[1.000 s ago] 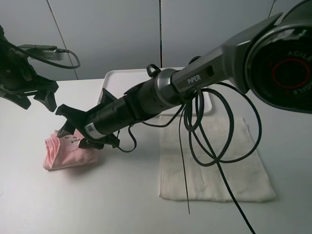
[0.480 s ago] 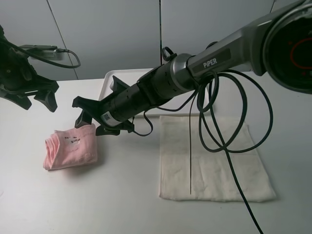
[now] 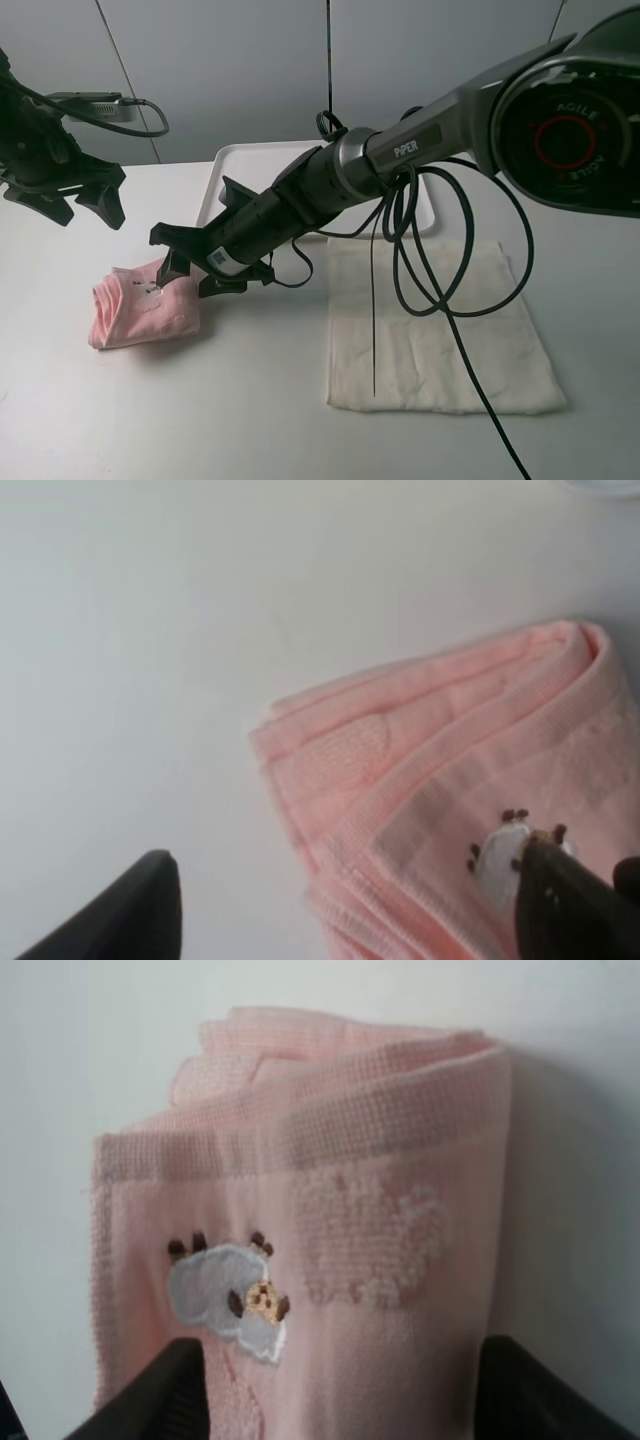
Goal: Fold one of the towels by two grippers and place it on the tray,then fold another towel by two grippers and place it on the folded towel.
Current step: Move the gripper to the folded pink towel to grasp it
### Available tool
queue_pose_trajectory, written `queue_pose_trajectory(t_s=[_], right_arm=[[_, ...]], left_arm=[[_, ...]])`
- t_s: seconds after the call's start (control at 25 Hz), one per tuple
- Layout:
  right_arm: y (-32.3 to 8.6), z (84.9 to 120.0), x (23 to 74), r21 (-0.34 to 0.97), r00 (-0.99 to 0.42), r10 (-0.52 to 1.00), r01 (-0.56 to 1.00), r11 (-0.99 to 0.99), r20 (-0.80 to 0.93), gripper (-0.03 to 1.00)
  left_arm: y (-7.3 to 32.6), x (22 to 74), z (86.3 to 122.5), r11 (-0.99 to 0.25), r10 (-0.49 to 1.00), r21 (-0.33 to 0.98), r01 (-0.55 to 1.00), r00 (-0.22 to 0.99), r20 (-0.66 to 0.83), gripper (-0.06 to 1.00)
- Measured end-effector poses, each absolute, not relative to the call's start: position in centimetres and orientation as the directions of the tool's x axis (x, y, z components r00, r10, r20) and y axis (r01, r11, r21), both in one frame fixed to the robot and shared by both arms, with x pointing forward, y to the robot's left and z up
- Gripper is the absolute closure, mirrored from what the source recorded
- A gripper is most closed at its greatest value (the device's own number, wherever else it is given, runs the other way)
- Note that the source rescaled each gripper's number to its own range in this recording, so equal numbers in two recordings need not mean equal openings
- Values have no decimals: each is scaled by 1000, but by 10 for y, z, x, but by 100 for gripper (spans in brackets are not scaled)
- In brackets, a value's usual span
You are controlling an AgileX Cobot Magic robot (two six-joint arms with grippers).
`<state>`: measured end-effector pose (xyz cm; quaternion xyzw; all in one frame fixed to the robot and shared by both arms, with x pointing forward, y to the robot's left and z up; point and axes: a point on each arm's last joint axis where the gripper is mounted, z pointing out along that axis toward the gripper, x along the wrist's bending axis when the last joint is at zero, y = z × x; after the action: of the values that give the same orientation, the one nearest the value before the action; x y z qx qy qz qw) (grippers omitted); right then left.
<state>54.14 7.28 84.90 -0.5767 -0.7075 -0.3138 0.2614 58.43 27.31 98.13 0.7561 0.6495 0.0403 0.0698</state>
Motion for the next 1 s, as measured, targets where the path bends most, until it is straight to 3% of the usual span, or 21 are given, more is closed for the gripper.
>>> queue_pose_trajectory(t_s=[0.84, 0.92, 1.0], right_arm=[[94, 840, 544, 146, -254, 685, 966, 213, 683, 36], [95, 838, 542, 144, -255, 688, 966, 215, 679, 40], [95, 836, 542, 140, -247, 692, 968, 208, 678, 52]], left_arm=[[271, 584, 981, -173, 982, 164, 971, 183, -48, 7], [271, 584, 981, -175, 982, 164, 971, 185, -48, 7], [271, 584, 981, -175, 982, 164, 971, 185, -48, 7]])
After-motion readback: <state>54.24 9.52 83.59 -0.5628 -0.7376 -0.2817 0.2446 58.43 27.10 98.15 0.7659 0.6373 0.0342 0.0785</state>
